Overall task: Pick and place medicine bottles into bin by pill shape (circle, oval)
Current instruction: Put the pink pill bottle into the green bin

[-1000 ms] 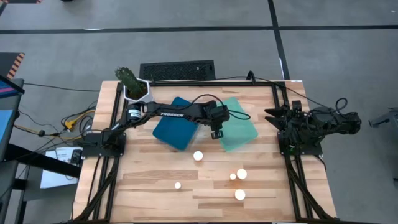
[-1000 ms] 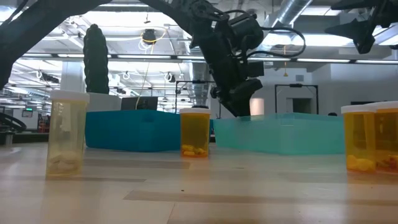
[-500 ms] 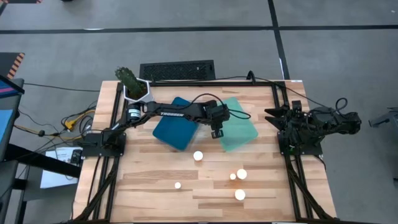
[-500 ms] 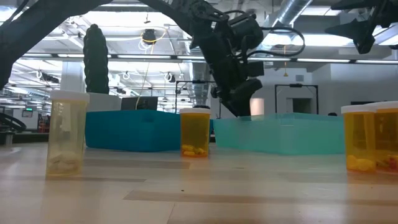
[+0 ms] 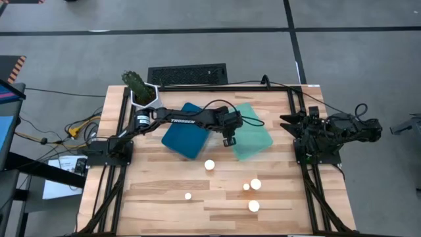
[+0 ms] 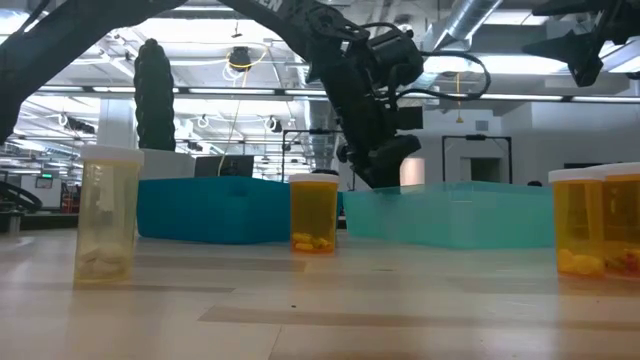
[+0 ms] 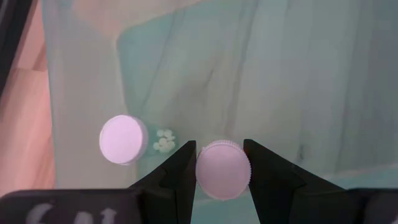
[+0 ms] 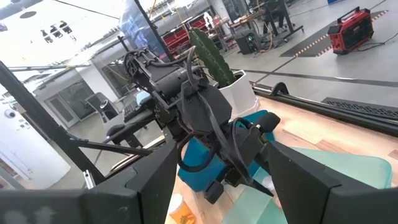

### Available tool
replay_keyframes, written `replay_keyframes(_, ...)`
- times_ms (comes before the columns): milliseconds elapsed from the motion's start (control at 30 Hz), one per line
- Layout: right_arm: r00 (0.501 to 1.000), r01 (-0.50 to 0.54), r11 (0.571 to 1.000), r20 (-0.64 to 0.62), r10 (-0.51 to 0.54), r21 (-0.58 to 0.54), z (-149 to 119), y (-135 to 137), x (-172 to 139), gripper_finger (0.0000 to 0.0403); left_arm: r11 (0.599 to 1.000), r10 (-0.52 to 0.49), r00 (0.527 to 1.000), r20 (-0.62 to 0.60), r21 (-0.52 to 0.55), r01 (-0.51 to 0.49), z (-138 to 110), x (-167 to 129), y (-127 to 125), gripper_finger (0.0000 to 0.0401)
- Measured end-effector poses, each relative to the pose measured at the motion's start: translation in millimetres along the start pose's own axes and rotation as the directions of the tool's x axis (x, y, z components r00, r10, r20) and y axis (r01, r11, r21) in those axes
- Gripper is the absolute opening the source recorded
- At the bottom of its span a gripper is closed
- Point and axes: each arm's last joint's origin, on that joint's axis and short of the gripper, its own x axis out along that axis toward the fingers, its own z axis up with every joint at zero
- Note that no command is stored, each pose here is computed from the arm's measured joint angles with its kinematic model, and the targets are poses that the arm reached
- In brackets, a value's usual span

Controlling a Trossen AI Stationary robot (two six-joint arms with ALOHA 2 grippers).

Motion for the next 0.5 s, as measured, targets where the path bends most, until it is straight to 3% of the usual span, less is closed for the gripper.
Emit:
replay_keyframes(200,1.0,0.0,1.0,0.0,0.0,-0.005,0.0,0.0,0.0,0.026,1.0,-0.002,1.0,0.0,0.002,0.002,0.0,-0.2,-1.1,0.0118)
replay_keyframes(500,1.0,0.0,1.0,-0.001,0.0,-0.008,0.0,0.0,0.0,0.026,1.0,0.027,1.0,-0.001,-0.007,-0.027,-0.1,0.0,1.0,0.0165)
